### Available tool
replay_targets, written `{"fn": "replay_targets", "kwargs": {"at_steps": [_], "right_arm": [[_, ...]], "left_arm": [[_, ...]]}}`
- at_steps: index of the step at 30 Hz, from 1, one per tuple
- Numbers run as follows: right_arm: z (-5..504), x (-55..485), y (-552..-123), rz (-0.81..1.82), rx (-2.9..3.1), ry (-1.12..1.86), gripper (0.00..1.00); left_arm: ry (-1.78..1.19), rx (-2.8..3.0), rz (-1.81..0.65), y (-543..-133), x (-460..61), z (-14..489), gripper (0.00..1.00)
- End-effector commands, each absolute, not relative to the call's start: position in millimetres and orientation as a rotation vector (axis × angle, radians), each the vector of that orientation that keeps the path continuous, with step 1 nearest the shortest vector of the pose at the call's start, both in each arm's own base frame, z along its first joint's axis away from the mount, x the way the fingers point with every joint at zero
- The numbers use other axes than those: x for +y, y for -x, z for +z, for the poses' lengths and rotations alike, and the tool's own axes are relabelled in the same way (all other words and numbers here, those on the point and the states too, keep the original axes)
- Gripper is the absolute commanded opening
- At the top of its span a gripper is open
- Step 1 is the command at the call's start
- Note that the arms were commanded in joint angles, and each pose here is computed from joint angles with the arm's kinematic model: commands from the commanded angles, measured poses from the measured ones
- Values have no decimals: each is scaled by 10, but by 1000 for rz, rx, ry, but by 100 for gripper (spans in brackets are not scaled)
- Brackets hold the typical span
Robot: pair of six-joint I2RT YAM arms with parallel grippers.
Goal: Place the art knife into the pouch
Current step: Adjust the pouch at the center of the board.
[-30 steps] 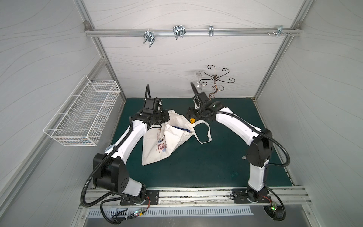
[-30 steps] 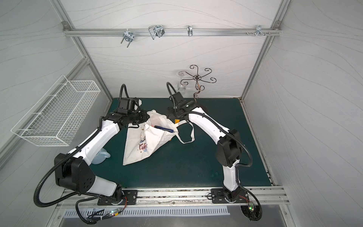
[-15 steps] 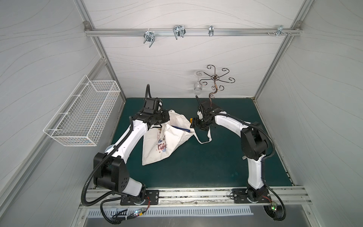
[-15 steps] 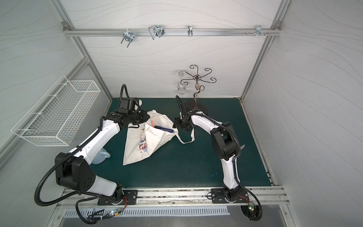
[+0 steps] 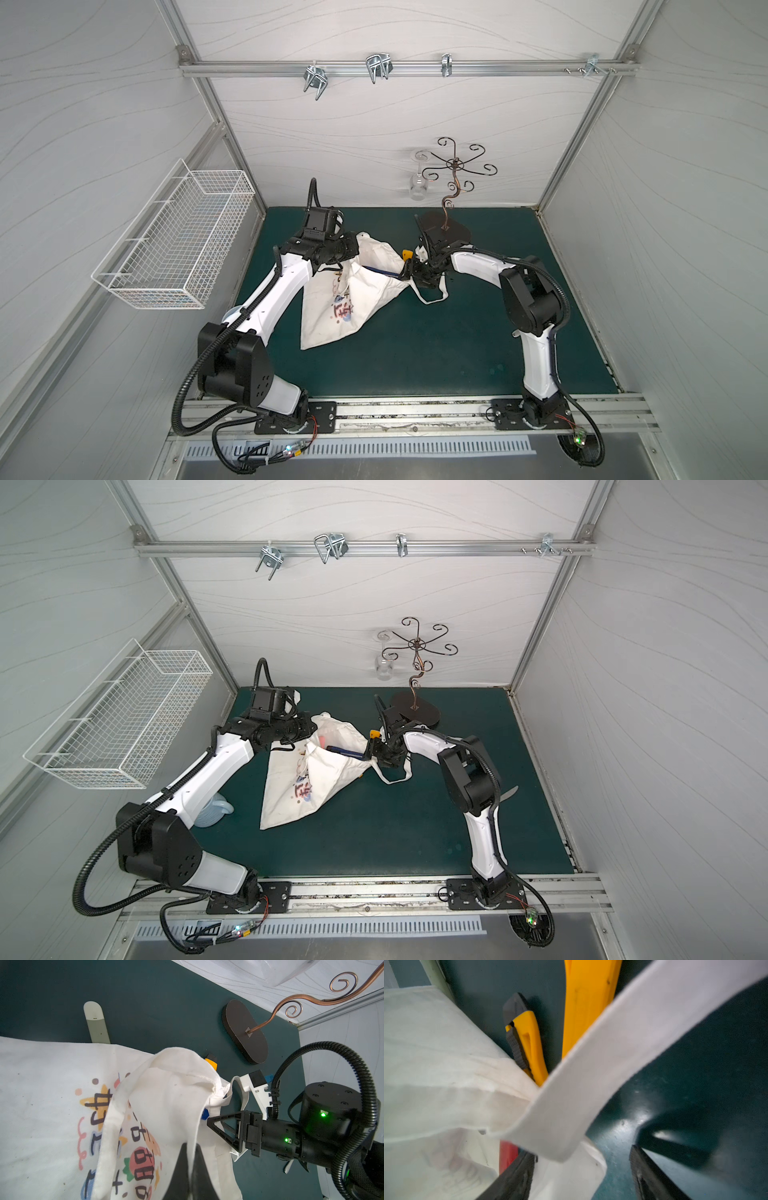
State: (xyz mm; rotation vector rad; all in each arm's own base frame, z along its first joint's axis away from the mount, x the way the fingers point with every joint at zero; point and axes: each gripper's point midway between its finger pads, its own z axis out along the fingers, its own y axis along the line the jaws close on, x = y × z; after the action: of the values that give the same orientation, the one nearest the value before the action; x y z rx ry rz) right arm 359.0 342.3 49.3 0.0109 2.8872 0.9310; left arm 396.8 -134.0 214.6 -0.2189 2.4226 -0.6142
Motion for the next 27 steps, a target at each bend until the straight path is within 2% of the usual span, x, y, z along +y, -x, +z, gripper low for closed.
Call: {"fn": "replay_targets", "kwargs": {"at_steps": [1,3,5,6,11,21,27], "right_arm": [[495,3679,-3471,1046,2874,-39,62],[540,3775,-3442,1102,2852,-44,39],[615,3848,-3418,1134,2833,-30,11],[678,3862,-3416,1132,2823,-25,0],[1219,3802,-3392,1000,2739,101,0],[2809,3938,-3197,919,2480,504,0],[3327,3870,-3085,903,2393,593,0]], "left_arm": [[198,2352,-615,-4077,-1337,2342,0],[199,2346,-618,-4078,-1337,2367,0],[198,2346,-615,-4071,-1333,2379,0],[198,2341,-613,-4074,-1328,2407,0],[193,2306,-587,-4018,-1267,2676,0],[178,2125,-467,-3759,-990,3736,0],[183,2069,-458,-3603,-917,3983,0]]}}
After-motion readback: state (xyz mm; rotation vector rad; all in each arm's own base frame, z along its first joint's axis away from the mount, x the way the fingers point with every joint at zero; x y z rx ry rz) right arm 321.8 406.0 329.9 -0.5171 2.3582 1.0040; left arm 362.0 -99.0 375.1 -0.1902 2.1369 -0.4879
